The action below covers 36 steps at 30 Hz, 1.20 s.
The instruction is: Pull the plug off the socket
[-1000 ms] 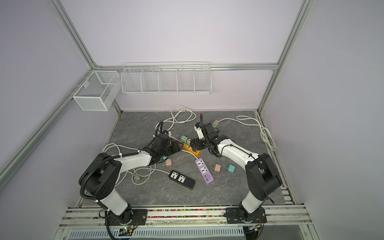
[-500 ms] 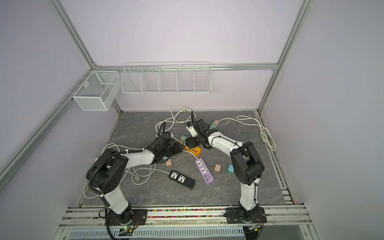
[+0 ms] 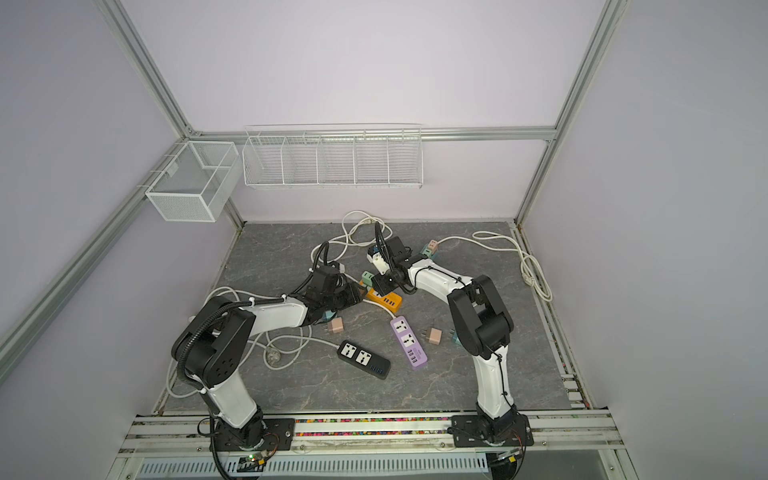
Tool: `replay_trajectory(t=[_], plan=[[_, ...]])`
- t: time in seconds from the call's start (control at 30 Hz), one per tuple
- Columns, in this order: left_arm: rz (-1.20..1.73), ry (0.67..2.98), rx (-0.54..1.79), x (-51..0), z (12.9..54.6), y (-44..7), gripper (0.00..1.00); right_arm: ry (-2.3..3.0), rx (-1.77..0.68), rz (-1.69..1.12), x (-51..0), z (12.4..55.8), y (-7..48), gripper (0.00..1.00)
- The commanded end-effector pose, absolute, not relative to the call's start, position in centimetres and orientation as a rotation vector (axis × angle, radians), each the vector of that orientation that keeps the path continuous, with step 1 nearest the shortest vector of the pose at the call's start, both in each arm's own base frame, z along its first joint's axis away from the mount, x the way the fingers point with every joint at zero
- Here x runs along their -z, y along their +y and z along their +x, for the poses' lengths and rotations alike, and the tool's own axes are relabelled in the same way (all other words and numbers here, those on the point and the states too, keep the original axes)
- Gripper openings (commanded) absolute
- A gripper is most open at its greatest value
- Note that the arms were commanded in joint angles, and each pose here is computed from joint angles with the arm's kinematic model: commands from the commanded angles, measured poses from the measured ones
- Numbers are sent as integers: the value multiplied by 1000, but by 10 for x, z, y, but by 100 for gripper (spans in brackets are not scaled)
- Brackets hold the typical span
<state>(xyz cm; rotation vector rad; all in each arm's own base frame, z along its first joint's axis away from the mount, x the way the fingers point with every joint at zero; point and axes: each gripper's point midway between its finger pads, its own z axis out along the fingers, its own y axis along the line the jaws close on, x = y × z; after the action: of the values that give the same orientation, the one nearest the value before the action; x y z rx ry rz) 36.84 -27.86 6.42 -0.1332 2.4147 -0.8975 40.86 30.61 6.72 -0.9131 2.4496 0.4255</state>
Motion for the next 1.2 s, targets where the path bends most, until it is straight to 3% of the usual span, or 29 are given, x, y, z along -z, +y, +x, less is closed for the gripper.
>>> replay_trajectory(t=[0.0,0.5,1.17], plan=[[-135,2423,903,-58,367,-278,54,2459,-428,-988,-55,403,311,53],[-179,2451,913,-51,360,-274,54,2500,-370,-954,-48,381,303,31],[-149,2516,975,-38,355,-290,52,2527,-346,-773,-49,351,313,23]])
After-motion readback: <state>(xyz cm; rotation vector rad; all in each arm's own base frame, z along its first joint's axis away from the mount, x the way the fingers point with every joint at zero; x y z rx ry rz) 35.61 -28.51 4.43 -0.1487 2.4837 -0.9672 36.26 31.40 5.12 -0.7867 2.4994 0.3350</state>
